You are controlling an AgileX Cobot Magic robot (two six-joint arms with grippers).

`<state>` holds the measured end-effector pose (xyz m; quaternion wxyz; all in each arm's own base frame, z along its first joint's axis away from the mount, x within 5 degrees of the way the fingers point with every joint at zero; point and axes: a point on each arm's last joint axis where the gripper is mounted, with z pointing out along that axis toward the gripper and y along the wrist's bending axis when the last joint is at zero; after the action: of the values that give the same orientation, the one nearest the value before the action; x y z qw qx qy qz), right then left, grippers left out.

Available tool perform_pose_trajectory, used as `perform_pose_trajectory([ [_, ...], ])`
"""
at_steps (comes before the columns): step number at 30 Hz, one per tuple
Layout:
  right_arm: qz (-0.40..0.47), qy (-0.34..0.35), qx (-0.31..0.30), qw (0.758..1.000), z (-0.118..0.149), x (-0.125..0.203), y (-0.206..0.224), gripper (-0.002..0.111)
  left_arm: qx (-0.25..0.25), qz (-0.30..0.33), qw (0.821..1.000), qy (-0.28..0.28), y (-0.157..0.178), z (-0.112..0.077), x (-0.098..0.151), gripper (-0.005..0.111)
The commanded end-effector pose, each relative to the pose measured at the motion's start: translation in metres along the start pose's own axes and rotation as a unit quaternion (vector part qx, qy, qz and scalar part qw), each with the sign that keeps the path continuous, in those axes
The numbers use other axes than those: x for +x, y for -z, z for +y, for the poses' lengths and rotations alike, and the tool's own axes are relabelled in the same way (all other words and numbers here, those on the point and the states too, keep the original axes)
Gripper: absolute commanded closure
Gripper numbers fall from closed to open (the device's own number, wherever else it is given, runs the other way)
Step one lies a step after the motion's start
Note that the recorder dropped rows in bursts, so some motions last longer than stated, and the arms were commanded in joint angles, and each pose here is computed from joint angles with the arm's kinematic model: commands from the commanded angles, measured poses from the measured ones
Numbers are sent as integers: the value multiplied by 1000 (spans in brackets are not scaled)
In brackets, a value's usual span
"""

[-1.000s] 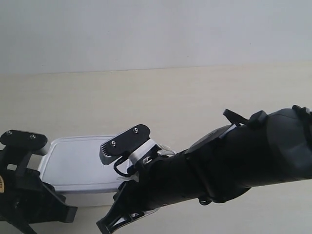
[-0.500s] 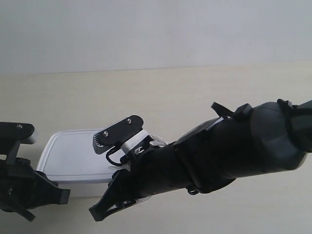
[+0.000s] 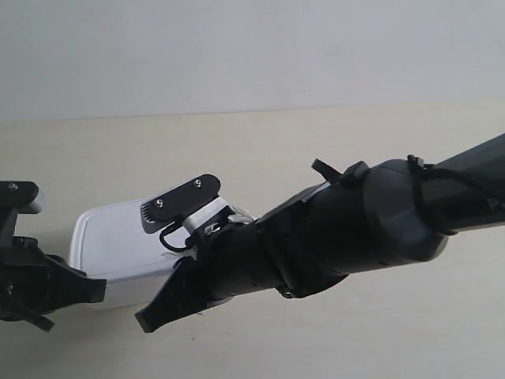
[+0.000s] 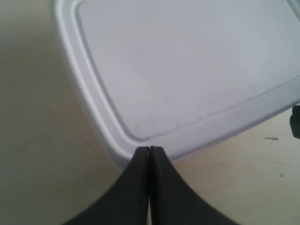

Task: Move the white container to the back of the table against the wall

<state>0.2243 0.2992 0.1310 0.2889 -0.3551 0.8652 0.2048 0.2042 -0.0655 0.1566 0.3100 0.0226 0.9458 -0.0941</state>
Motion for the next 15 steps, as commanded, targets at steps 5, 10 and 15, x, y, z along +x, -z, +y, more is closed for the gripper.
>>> perform_pose_trajectory([
  [5,-11,5,0,1000,1,-9,-2,108,-1,51,999,6,1,-2,5,107],
  [10,-8,5,2,1000,1,-9,-9,108,16,55,998,-20,1,-14,8,107],
  [15,-6,5,3,1000,0,-10,-17,108,15,43,999,-4,-6,-15,7,107],
])
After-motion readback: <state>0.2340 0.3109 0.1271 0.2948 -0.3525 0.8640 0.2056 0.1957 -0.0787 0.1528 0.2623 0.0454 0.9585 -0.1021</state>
